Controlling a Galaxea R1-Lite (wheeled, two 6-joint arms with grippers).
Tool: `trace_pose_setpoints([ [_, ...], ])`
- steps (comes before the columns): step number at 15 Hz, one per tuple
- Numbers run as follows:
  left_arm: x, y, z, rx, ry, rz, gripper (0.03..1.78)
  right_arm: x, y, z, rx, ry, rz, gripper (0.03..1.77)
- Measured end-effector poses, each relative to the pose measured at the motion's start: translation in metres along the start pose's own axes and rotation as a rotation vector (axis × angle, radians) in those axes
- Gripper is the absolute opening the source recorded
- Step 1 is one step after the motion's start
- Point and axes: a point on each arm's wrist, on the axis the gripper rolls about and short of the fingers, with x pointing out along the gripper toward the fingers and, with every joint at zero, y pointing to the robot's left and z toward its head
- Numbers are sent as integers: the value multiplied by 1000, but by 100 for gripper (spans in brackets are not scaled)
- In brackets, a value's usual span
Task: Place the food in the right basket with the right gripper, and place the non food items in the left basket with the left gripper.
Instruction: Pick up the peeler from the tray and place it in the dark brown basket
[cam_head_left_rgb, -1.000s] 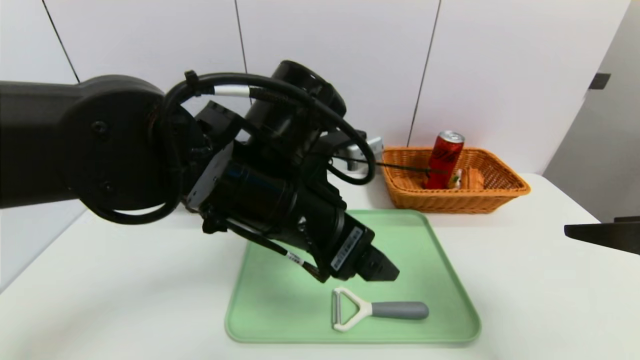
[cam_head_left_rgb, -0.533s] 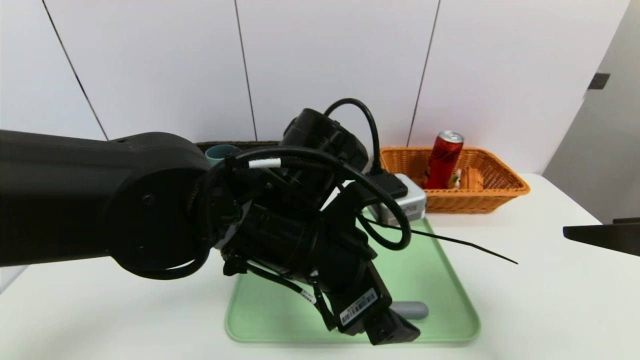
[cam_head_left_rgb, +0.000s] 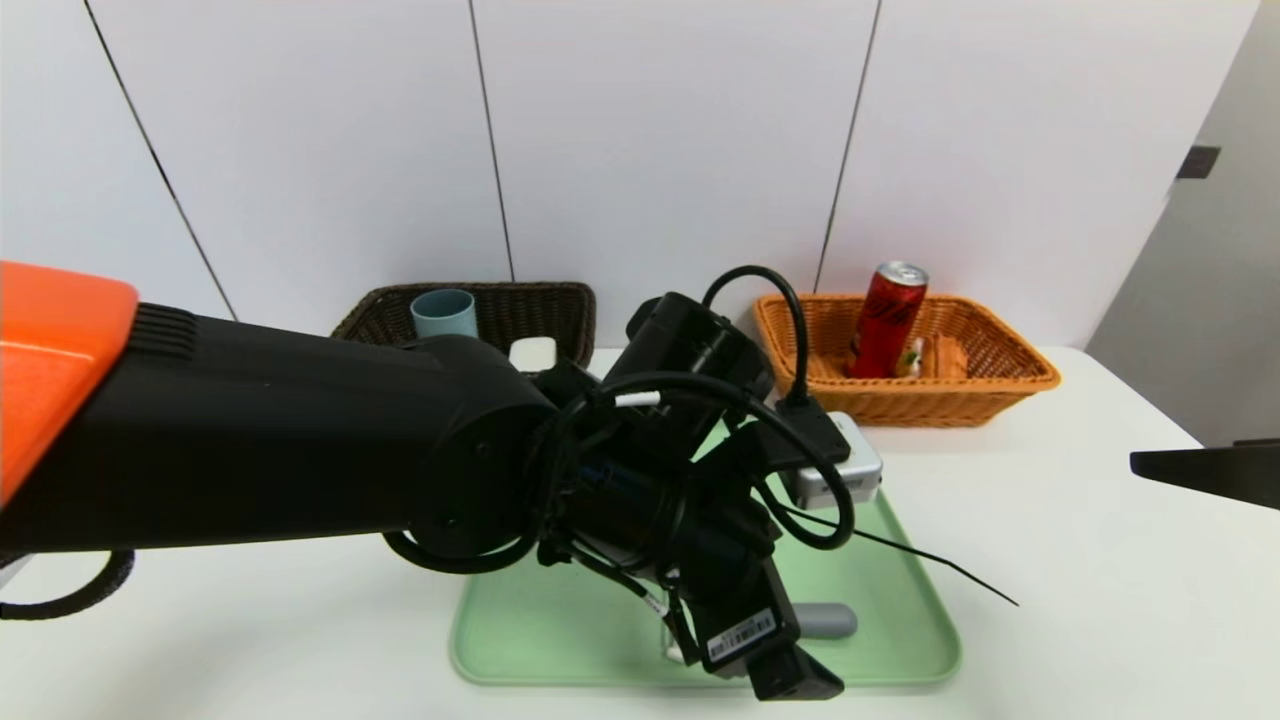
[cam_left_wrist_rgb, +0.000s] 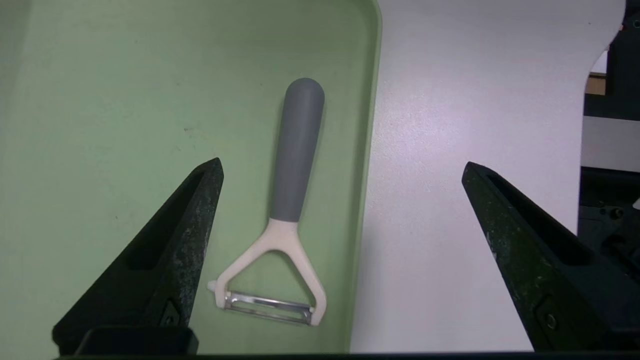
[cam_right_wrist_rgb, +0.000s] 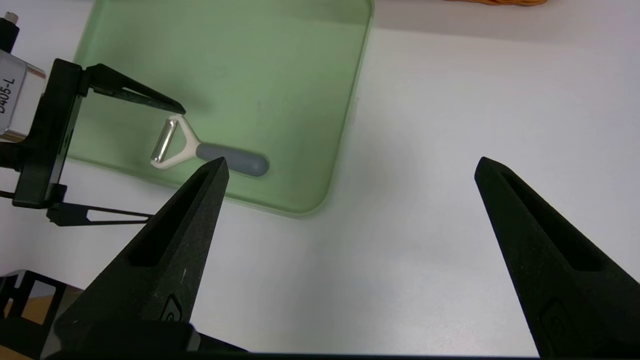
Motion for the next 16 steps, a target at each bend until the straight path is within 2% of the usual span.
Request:
trace_pose_setpoints([
  [8, 34, 16, -18, -41, 52, 18, 169, 1, -1, -2, 5, 5, -6, 170],
  [16, 48, 29, -27, -55, 45, 41, 169, 0, -1, -2, 6, 3, -6, 170],
])
